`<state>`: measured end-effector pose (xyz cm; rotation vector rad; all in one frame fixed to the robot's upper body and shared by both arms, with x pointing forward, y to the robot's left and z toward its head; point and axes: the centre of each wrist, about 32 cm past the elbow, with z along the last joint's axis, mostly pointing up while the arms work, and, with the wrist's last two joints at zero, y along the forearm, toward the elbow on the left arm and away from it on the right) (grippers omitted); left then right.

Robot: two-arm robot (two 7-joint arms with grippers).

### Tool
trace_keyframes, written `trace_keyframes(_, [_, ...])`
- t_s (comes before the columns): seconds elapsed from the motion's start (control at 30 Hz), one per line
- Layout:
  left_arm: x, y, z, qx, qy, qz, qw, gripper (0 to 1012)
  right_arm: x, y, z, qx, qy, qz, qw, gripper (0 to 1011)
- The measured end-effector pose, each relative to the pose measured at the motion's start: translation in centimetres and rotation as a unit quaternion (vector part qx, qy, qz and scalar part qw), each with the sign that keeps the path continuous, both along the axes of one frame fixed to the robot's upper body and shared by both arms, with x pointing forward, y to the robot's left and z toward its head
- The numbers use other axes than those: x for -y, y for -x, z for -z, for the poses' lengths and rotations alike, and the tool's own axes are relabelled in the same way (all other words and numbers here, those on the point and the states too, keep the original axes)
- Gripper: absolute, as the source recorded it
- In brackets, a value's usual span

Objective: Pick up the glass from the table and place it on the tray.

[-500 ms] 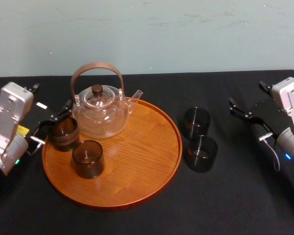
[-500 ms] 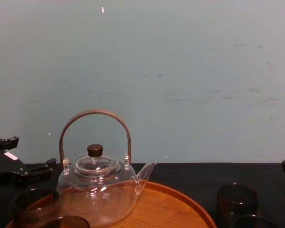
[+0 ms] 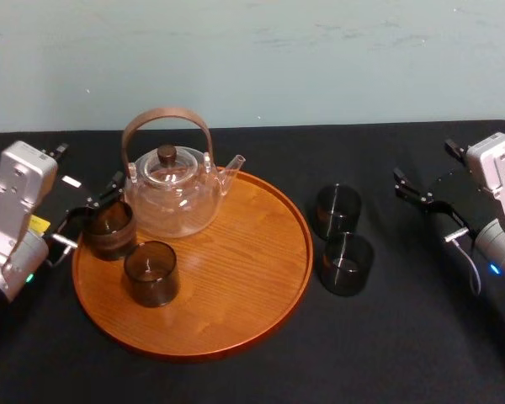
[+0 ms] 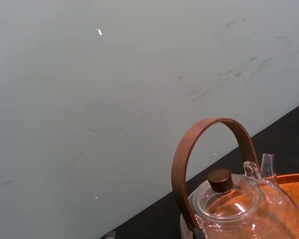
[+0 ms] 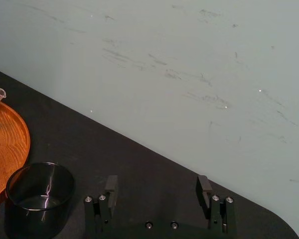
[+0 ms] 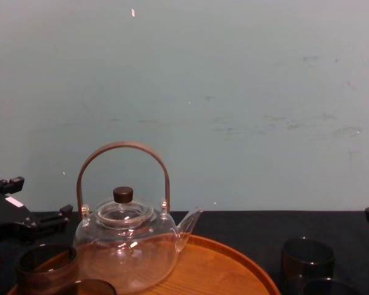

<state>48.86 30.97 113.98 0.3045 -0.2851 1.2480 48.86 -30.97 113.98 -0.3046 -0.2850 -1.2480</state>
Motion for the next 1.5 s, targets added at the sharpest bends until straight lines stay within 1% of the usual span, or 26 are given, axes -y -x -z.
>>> trace_keyframes(1.5, [0.0, 0.0, 0.0, 0.0, 0.0, 0.0, 1.0, 1001, 0.0, 0.0, 0.0, 0.0, 0.0, 0.0, 1.0, 1002])
